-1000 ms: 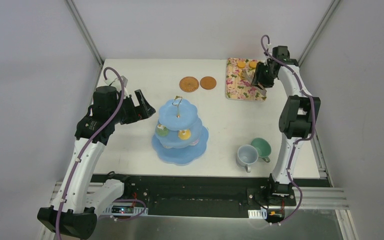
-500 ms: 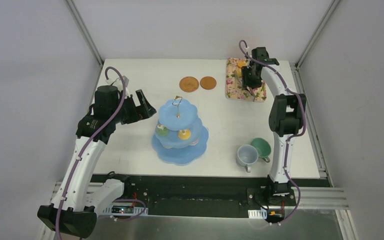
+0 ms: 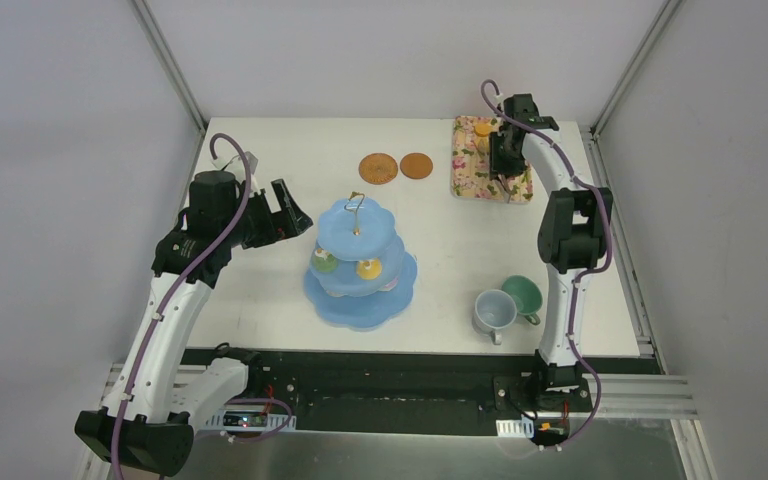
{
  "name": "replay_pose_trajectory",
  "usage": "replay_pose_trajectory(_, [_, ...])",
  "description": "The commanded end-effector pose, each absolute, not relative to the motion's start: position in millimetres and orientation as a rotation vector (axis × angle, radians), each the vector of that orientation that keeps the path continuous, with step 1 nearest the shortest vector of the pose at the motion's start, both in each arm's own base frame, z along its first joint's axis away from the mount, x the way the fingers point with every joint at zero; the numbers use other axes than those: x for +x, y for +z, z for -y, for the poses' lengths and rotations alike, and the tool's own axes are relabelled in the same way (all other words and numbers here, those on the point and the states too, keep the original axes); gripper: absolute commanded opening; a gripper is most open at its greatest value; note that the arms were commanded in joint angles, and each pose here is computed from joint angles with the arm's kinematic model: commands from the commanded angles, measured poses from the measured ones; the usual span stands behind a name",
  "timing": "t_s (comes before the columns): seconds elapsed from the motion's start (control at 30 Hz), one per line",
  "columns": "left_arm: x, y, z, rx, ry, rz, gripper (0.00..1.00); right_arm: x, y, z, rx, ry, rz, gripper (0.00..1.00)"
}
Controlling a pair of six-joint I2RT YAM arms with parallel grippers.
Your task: Serve the afternoon tea
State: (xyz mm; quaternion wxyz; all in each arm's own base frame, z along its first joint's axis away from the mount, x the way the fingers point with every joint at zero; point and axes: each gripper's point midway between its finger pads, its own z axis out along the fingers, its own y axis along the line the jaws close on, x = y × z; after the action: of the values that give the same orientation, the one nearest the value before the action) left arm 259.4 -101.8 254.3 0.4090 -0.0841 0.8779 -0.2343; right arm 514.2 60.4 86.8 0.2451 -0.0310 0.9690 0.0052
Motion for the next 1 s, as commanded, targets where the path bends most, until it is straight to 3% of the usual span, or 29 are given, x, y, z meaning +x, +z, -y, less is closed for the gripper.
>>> replay_pose_trajectory(0.0, [262.8, 275.5, 103.1, -0.193, -0.596, -2.146, 0.88, 516.5, 144.8, -63.3, 0.071, 0.067, -2.531, 0.27])
replay_pose_trajectory(0.47, [254.8, 296.4, 100.5, -0.198, -0.609, -2.074, 0.88, 431.6, 193.1, -60.2, 0.609, 0.813, -2.352, 0.2])
replay_pose_trajectory(0.63, [253.9, 303.2, 100.5, -0.191, -0.613, -2.052, 0.88, 388.6, 220.7, -95.4, 0.558, 1.102, -2.281, 0.2])
replay_pose_trajectory(0.97, [257.8, 306.4, 107.3, -0.196, -0.662, -2.044, 0.87, 293.0, 303.4, -175.1, 0.287, 1.297, -2.156, 0.2])
